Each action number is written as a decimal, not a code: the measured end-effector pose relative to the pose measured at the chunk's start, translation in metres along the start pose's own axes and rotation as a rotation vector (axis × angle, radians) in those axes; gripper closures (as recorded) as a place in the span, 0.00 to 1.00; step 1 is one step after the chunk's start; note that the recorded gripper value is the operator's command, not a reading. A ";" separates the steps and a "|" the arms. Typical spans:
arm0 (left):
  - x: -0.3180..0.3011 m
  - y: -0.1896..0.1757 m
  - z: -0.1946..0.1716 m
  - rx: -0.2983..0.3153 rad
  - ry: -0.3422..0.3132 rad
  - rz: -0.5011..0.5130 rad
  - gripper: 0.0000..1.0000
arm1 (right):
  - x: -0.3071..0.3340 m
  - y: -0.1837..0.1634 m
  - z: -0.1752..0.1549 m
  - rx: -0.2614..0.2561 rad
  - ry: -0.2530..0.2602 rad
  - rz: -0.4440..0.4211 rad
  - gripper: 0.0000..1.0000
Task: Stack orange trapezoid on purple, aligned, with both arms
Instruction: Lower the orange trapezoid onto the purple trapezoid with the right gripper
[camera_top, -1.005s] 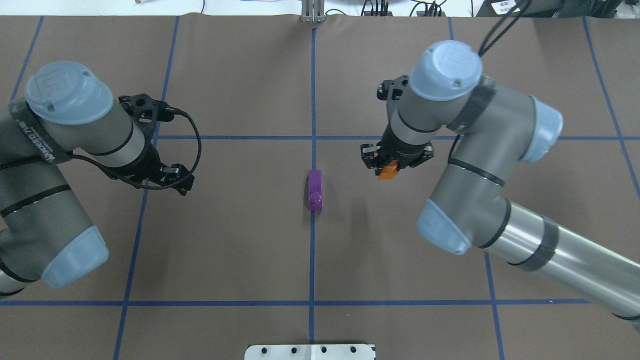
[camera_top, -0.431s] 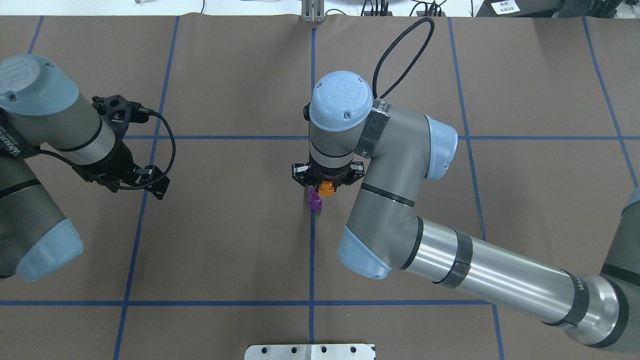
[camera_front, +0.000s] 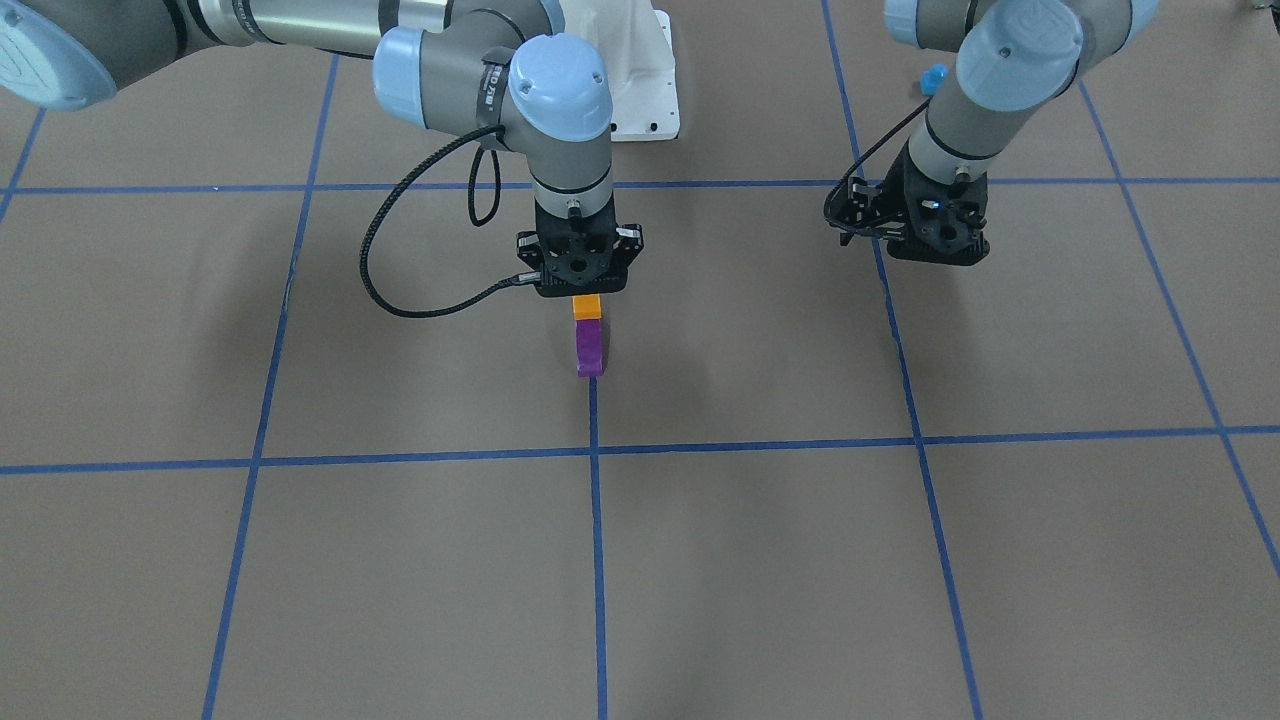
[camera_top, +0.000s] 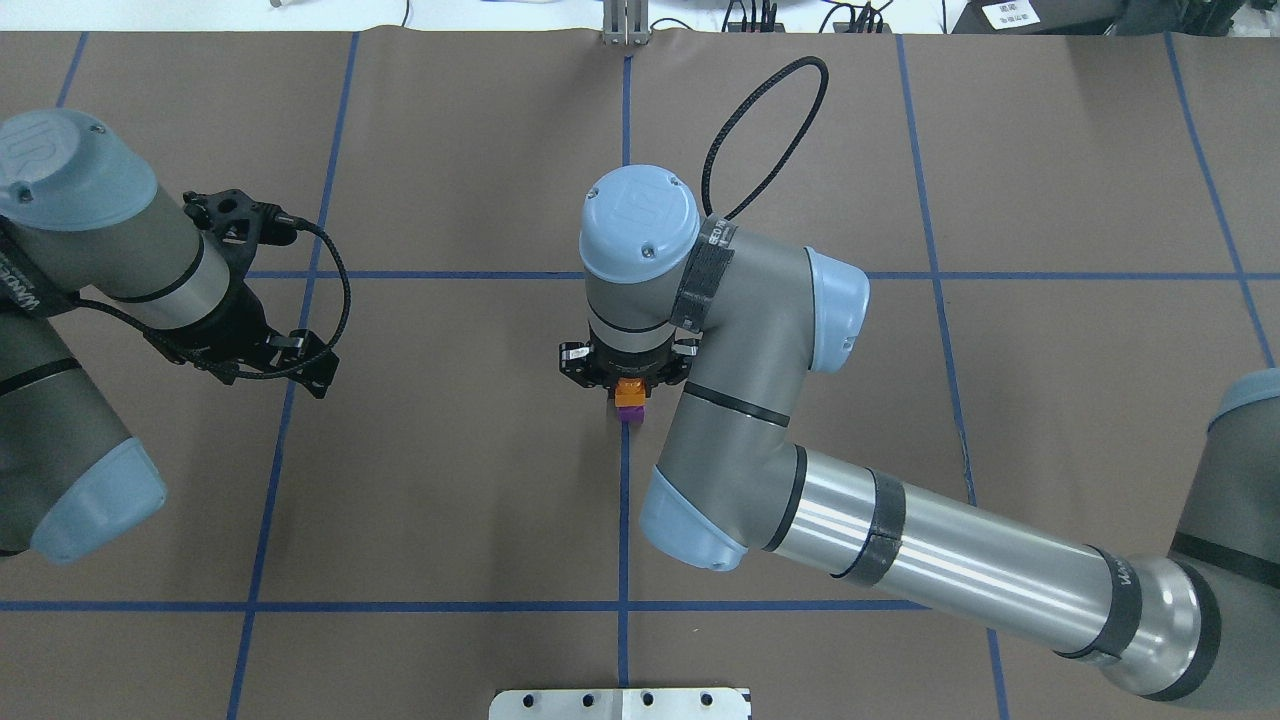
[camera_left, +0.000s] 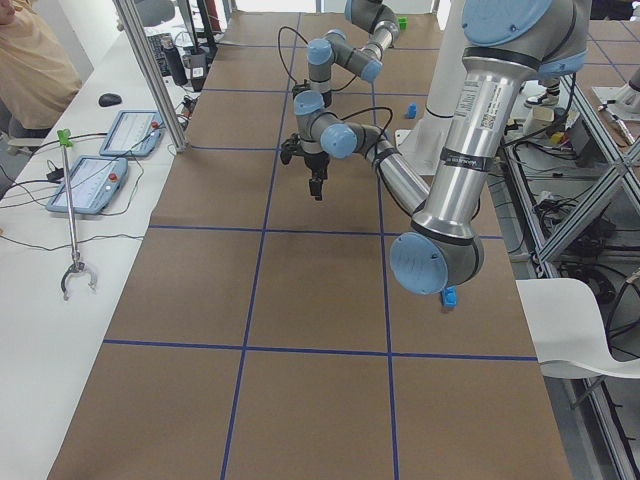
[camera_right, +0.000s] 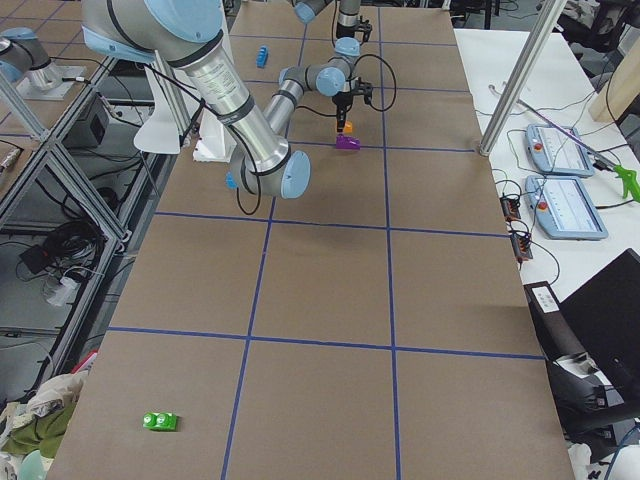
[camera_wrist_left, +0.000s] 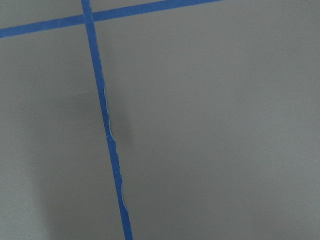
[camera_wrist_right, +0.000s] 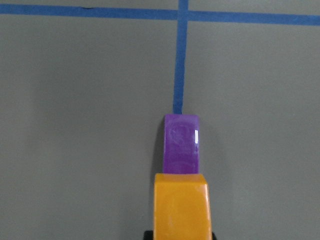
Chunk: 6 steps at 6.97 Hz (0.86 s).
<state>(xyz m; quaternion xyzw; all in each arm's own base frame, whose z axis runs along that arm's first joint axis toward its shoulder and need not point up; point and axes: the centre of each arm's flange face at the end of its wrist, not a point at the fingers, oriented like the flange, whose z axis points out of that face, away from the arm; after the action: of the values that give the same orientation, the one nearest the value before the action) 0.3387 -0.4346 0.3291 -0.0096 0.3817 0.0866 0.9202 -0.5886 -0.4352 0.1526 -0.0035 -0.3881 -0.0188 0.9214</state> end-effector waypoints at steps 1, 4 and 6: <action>0.001 0.000 0.000 0.001 0.001 -0.001 0.00 | -0.003 -0.003 0.002 0.002 0.007 0.002 1.00; 0.002 -0.001 -0.001 0.004 0.002 -0.002 0.00 | -0.002 -0.009 0.014 0.011 0.025 0.001 1.00; 0.003 -0.001 -0.002 0.004 0.002 -0.002 0.00 | -0.005 -0.012 0.024 0.027 -0.015 -0.008 1.00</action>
<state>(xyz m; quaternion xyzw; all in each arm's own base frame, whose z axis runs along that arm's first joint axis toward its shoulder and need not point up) 0.3396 -0.4353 0.3259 -0.0082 0.3829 0.0848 0.9199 -0.6098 -0.4467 0.1656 0.0106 -0.3954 -0.0173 0.9183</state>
